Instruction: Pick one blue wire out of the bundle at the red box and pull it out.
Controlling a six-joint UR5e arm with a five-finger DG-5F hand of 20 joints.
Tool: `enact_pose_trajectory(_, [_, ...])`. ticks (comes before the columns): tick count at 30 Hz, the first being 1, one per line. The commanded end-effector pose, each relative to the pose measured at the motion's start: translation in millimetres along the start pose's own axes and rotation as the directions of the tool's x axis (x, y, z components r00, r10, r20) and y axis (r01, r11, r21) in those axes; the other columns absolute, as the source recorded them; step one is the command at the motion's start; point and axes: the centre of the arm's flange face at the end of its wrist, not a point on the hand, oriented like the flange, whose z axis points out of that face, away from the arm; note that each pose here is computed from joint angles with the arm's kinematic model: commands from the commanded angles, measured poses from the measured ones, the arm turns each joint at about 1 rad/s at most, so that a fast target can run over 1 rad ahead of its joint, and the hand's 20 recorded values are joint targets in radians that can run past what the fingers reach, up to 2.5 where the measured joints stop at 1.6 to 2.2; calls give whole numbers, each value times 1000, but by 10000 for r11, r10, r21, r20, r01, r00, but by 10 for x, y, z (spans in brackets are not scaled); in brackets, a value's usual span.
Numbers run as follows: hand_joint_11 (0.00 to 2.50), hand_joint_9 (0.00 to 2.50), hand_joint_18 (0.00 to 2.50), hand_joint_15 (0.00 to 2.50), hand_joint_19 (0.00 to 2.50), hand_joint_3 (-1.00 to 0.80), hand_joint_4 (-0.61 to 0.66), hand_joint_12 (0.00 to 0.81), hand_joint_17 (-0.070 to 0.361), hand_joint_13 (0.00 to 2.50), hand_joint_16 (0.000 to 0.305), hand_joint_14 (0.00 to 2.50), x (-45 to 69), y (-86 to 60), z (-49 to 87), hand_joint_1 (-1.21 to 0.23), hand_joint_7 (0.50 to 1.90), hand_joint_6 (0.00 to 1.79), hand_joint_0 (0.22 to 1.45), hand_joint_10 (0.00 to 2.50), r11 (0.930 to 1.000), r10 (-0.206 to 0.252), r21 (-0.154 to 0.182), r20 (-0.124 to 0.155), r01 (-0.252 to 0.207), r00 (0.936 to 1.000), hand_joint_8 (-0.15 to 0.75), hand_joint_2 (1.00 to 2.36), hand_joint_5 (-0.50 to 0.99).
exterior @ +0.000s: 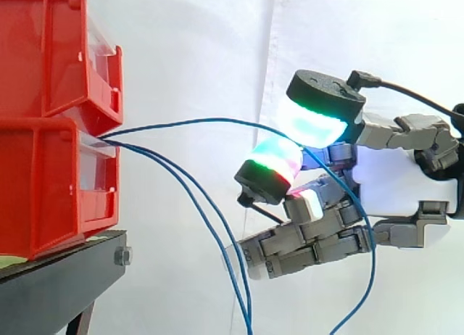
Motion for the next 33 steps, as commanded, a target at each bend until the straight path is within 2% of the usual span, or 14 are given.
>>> enact_pose_trajectory(1, [736,981,203,115,276,-285,174,385,137,300,61,4,-1,10,-1,-762,1304,822,572,26,10000,3,-14,1,-3,10000,279,1015,-114])
enact_pose_trajectory(6, [749,972,214,107,258,-265,206,386,137,305,61,4,1,-1,0,-813,1328,826,582,25,10000,0,1,-1,0,10000,277,1016,-118])
enact_pose_trajectory(13, [733,968,241,103,255,-260,199,387,136,312,60,4,1,-1,0,-813,1350,832,598,26,10000,0,1,-1,0,10000,282,1016,-117])
enact_pose_trajectory(25, [674,885,155,71,208,-242,107,381,140,227,62,1,14,10,-2,-812,1376,821,609,23,10000,-62,-17,-153,62,9999,265,1016,-111])
enact_pose_trajectory(33, [584,851,107,65,168,-171,27,406,154,187,69,2,-27,214,-37,-850,1320,823,597,19,9988,-472,-170,-129,470,9988,280,1011,-94])
